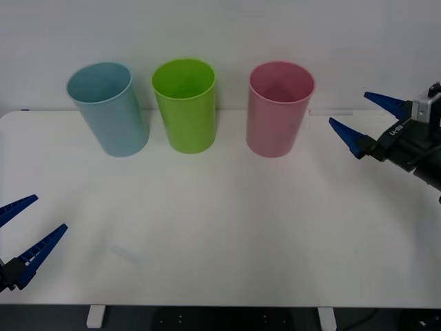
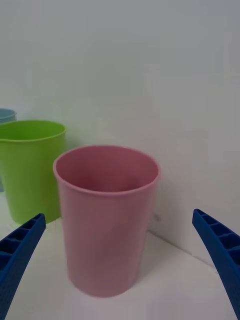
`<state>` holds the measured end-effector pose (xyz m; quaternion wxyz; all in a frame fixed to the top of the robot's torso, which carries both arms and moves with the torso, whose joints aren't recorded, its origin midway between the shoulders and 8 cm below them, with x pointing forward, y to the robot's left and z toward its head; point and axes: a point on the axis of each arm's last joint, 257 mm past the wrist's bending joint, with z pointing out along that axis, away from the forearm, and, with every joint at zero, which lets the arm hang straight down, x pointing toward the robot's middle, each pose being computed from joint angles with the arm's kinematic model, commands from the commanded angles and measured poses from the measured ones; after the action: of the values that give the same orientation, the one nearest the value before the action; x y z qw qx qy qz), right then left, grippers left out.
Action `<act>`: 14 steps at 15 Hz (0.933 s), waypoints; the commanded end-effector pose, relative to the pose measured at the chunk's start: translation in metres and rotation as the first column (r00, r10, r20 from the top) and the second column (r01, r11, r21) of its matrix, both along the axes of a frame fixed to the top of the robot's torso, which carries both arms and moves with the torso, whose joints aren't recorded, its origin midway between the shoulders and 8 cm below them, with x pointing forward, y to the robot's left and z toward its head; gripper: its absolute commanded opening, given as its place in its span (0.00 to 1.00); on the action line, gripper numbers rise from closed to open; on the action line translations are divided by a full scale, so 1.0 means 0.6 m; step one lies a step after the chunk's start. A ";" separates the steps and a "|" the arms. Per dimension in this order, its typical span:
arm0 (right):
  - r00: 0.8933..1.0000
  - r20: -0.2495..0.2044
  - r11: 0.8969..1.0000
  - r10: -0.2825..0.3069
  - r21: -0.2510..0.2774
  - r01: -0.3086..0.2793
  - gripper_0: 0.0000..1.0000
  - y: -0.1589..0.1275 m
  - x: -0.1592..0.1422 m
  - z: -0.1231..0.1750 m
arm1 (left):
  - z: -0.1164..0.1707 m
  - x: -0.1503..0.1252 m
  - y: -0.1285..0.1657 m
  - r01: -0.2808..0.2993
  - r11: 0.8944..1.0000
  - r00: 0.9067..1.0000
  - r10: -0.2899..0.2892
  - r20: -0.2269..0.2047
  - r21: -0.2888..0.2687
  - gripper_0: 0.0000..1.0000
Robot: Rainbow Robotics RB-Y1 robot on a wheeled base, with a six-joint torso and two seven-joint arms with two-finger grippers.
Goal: Grasp the object on the table and drop it into the matching bin: aluminum can to the light blue bin, PET bottle to the pink bin.
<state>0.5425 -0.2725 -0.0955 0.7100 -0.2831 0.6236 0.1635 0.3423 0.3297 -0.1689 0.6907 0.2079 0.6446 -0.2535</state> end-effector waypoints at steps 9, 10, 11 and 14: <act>0.996 -0.084 0.991 0.038 -0.127 -0.048 1.00 -0.077 -0.134 -0.134 | 0.000 0.000 0.000 0.000 1.000 1.000 0.000 0.000 0.000 1.00; 0.994 -0.095 0.991 0.047 -0.118 -0.058 1.00 -0.079 -0.146 -0.140 | 0.000 0.000 0.000 0.000 1.000 1.000 0.000 0.000 0.000 1.00; 0.992 -0.109 0.992 0.064 -0.099 -0.075 1.00 -0.078 -0.161 -0.146 | 0.000 0.000 0.000 0.000 1.000 1.000 0.000 0.000 0.000 1.00; 0.988 -0.133 0.994 0.080 -0.061 -0.089 1.00 -0.080 -0.190 -0.161 | 0.000 0.000 0.000 0.000 1.000 1.000 0.000 0.000 0.000 1.00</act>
<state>0.4329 -0.3202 -0.1893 0.6515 -0.3246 0.6600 0.1861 0.3423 0.3297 -0.1689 0.6907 0.2079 0.6446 -0.2535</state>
